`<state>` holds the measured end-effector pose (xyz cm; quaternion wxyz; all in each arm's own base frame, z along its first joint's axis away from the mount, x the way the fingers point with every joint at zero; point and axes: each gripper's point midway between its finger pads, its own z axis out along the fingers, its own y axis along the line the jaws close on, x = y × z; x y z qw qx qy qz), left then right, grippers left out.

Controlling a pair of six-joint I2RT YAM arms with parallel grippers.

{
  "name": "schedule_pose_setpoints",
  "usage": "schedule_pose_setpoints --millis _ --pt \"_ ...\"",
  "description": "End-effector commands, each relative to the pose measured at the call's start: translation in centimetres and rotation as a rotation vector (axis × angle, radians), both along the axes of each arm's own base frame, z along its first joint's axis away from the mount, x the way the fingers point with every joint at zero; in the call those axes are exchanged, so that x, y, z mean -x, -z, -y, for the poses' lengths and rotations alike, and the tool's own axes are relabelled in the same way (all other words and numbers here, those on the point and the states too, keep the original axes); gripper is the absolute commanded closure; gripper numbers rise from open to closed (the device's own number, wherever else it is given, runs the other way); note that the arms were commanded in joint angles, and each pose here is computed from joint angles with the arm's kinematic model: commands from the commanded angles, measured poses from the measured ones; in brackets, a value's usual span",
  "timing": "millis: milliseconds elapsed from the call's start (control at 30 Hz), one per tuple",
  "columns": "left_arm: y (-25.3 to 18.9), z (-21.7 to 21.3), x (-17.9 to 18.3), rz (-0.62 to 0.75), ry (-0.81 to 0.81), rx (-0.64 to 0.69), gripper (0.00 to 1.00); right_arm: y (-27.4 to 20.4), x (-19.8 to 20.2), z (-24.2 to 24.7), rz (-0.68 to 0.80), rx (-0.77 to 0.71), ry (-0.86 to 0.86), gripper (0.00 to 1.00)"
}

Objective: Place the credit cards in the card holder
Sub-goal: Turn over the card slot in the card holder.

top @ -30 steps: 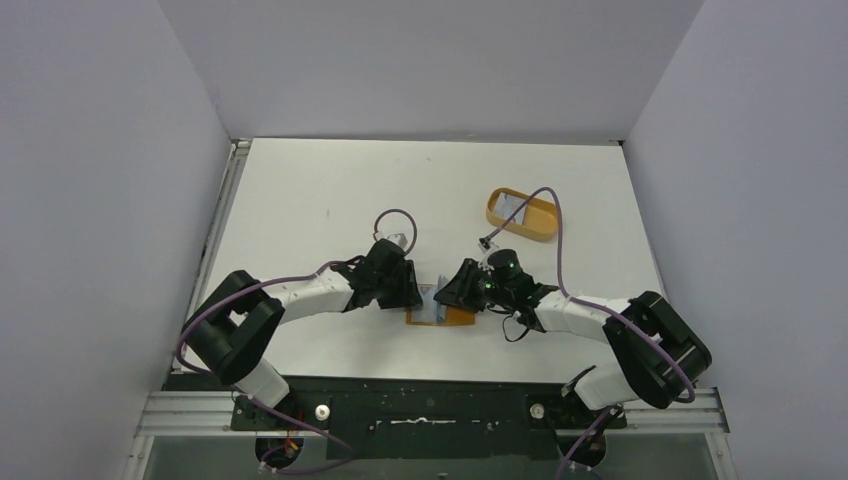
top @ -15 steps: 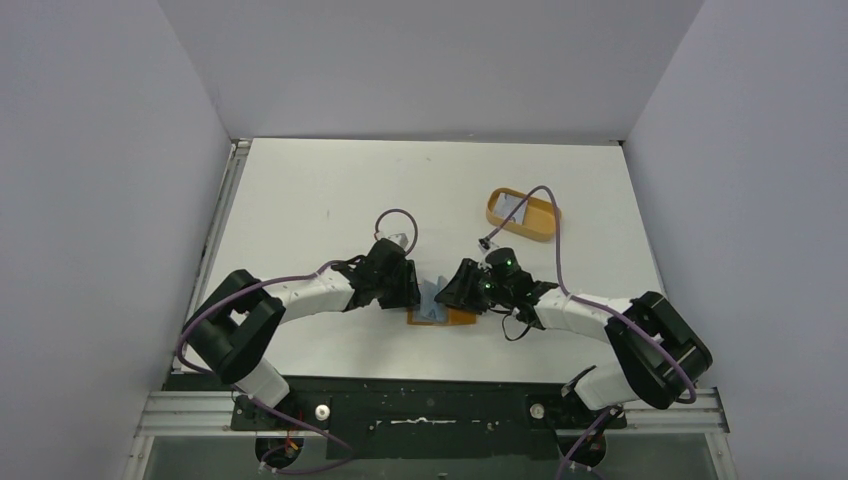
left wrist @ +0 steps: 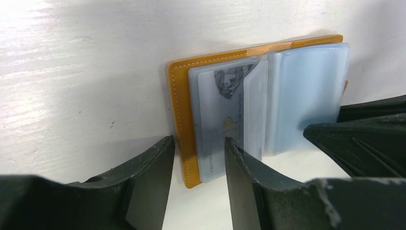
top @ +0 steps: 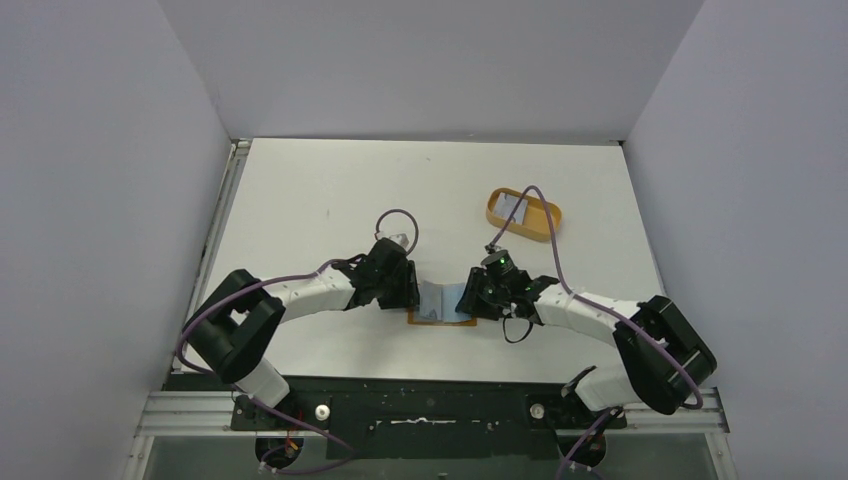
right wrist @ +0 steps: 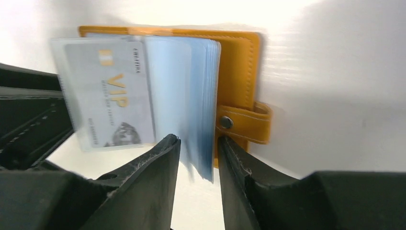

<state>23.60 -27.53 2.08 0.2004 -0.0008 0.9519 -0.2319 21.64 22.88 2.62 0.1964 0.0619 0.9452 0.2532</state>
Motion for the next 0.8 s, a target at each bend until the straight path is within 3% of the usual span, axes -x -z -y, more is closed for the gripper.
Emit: schedule_pose_setpoints --millis 0,367,500,633,767 --pt "0.7 -2.1 1.3 -0.042 0.003 -0.095 0.58 -0.7 -0.4 1.4 0.046 0.084 0.016 0.64" --pt "-3.9 -3.9 0.7 0.053 -0.036 -0.102 0.47 -0.8 -0.3 2.0 0.051 0.106 0.016 0.66" --pt "-5.8 -5.4 0.9 0.099 -0.060 -0.119 0.41 -2.1 -0.2 3.5 0.084 0.157 0.031 0.57" --pt "-8.1 -7.7 1.0 0.178 -0.118 -0.135 0.29 -5.4 -0.6 5.9 0.165 0.242 0.045 0.47" --pt "-10.4 -10.0 0.7 0.275 -0.193 -0.131 0.14 -10.1 -3.7 9.5 0.280 0.280 0.145 0.43"
